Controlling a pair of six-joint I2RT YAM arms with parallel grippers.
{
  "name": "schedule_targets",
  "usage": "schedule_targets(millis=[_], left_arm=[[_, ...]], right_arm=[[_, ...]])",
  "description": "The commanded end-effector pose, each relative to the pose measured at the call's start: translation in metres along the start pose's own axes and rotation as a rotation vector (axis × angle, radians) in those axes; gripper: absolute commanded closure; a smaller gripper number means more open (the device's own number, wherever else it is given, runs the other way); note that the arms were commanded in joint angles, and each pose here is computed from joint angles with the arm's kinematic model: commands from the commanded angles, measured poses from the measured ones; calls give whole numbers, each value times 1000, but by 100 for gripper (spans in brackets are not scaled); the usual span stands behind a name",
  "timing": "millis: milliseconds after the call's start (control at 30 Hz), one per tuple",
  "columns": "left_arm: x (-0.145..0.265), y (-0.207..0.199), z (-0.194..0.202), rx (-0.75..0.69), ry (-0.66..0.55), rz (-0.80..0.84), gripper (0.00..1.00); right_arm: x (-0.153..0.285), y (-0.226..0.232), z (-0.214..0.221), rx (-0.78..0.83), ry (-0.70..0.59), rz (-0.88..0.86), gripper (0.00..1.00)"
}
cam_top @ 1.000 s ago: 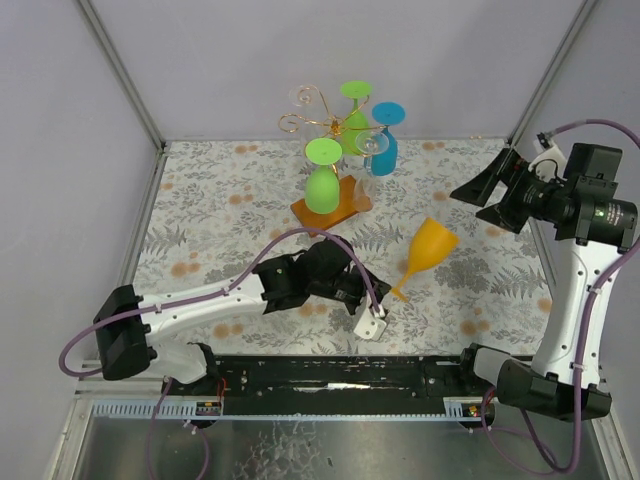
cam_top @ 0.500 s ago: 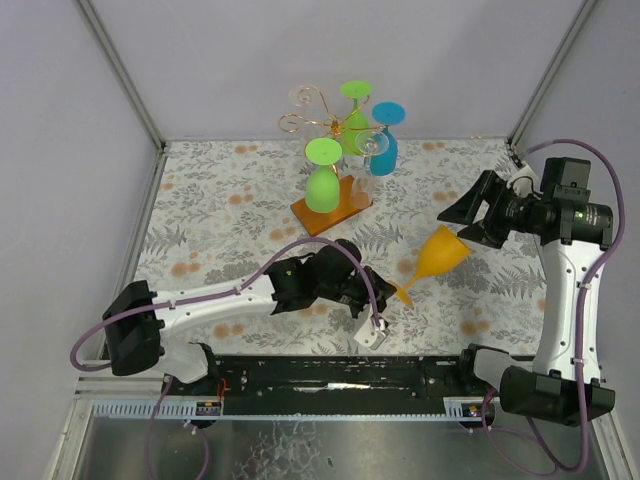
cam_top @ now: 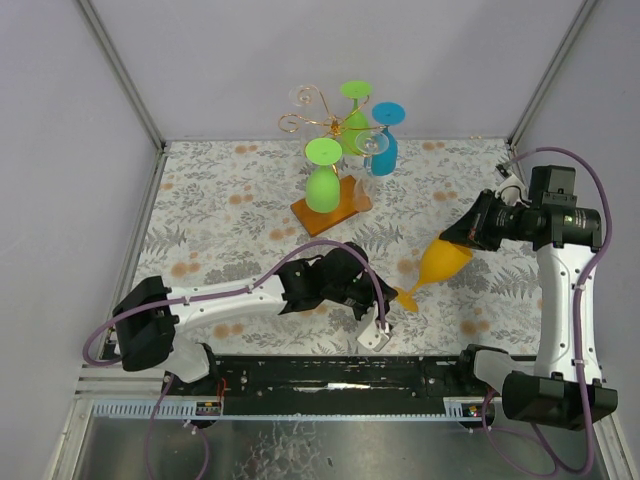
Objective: Take the wine glass off the wine glass rack
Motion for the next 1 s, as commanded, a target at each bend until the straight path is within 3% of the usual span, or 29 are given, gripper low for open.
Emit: schedule_targets(millis=[0,33,67,233,367,767,967], left_arm=[[6,40,-10,-107,-14,-157,100],[7,41,-10,-106,-8,-172,100],[8,42,-9,-95,0,-187,94],[15,49,-6,-29,49,-268,32],[25,55,-9,12,53,-333,3],[53,69,-21,147,63,-438,0],[77,114,-34,460,18,-593,0]], right_arm=[[4,3,14,8,40,-15,100],[5,3,13,14,29,-1,100],[7,3,12,20,15,21,100],[18,4,-6,55,-76,168,100],[24,-1,-26,58,-158,320,100],[18,-34,-105,88,-406,696,100],[-7,-60,-160,138,-591,794,100]])
Point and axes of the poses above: each gripper's point midway between its finger pads, its own x axis back along the fingers, its own y axis along the line the jaws close on, z = x × y, the point moved 8 cm from there along x, back along the fingers, and after that the axes turned 4 degrees about -x, right-handed, at the moved point
